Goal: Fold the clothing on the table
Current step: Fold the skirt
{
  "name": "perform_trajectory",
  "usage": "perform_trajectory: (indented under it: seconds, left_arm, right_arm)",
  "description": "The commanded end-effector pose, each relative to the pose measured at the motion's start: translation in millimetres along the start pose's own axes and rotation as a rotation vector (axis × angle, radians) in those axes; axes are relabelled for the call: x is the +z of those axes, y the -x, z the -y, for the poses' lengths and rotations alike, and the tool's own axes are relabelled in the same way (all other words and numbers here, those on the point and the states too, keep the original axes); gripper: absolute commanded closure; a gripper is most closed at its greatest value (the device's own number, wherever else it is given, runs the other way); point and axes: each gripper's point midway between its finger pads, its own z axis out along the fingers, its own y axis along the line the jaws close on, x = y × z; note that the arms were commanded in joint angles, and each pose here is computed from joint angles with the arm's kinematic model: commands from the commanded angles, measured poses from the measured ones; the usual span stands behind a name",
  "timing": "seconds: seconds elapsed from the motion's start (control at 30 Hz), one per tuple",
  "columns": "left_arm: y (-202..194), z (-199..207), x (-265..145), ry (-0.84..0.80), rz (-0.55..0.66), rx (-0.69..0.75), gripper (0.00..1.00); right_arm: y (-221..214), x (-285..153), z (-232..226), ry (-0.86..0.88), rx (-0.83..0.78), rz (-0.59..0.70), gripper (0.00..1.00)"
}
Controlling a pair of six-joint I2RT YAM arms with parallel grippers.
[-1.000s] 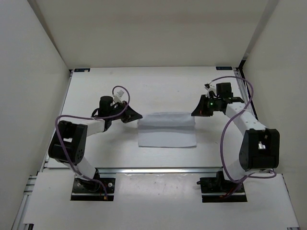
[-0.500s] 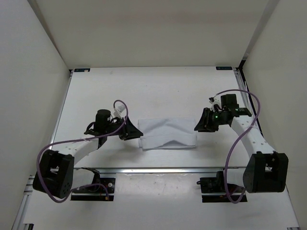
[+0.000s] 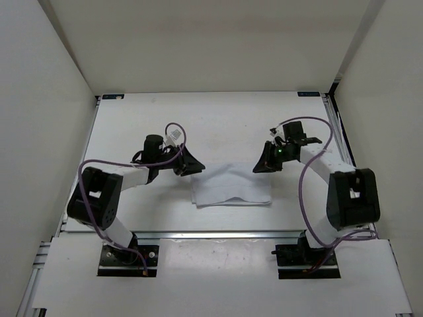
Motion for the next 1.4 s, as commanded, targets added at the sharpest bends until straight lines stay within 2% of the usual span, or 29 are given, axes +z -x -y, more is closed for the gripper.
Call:
perform_trajectory:
  seconds: [0.0, 0.07, 0.13, 0.33, 0.47, 0.73, 0.77, 0.83, 0.9, 0.93, 1.0, 1.03, 1.07, 1.13, 1.2, 1.27, 1.37]
  left_arm:
    - [29.6, 17.6, 14.6, -0.066, 0.059, 0.035, 0.55]
    - [38.7, -1.6, 21.4, -0.022, 0.082, 0.000, 0.57]
    - [46.9, -15.5, 23.5, 0.011, 0.097, -0.013, 0.58]
    - [55.5, -57.3, 33.6, 0.159, 0.092, 0.005, 0.59]
    - [80.4, -71.8, 43.4, 0.201, 0.116, 0.003, 0.60]
    - [150.9, -75.7, 61.0, 0.210, 0.188, -0.003, 0.62]
    - [152.3, -77.3, 60.4, 0.208, 0.180, -0.025, 0.62]
    - [162.5, -58.6, 59.2, 0.151, 0.183, -0.017, 0.62]
    - [166.6, -36.9, 46.9, 0.090, 0.192, -0.005, 0.60]
    - [165.6, -16.8, 39.4, 0.058, 0.205, 0.029, 0.59]
    - [152.7, -8.2, 25.4, 0.063, 0.202, 0.061, 0.58]
    - [142.2, -0.4, 16.6, 0.067, 0.204, 0.083, 0.56]
    - [124.6, -13.5, 14.1, 0.113, 0.183, 0.086, 0.57]
    - [102.0, -12.0, -0.5, 0.177, 0.181, 0.125, 0.57]
    - [75.8, -32.3, -9.9, 0.311, 0.150, 0.163, 0.58]
    - [47.8, -41.8, -16.9, 0.397, 0.107, 0.205, 0.55]
    - [16.2, -53.6, -16.3, 0.499, 0.040, 0.279, 0.55]
  right_arm:
    - [26.2, 19.8, -27.5, 0.066, -0.052, 0.024, 0.86]
    - [27.1, 28.8, -19.3, 0.026, -0.043, 0.010, 0.85]
    - [22.0, 38.1, -10.2, 0.012, -0.009, -0.027, 0.81]
    - [18.3, 47.1, 24.4, -0.080, 0.095, -0.069, 0.80]
    - [33.2, 52.7, 43.4, -0.129, 0.133, -0.081, 0.80]
    - [97.4, 60.1, 55.9, -0.154, 0.137, -0.041, 0.76]
    - [106.2, 56.6, 55.5, -0.140, 0.130, -0.019, 0.73]
    - [118.2, 47.5, 44.6, -0.082, 0.106, 0.028, 0.69]
    - [129.0, 25.2, 25.2, -0.049, 0.049, 0.105, 0.60]
    - [123.0, 22.0, 27.0, -0.066, 0.041, 0.105, 0.57]
    - [116.6, 0.4, 18.4, -0.111, -0.006, 0.146, 0.55]
    - [107.0, -2.6, 29.0, -0.156, -0.004, 0.132, 0.53]
    - [97.0, -9.6, 26.7, -0.162, -0.021, 0.127, 0.52]
    - [76.6, -20.6, 37.3, -0.223, -0.010, 0.097, 0.49]
    - [56.6, -24.2, 50.1, -0.269, 0.005, 0.050, 0.48]
    - [27.7, -20.7, 64.0, -0.291, 0.037, -0.015, 0.47]
    - [1.1, -17.5, 73.5, -0.301, 0.073, -0.037, 0.47]
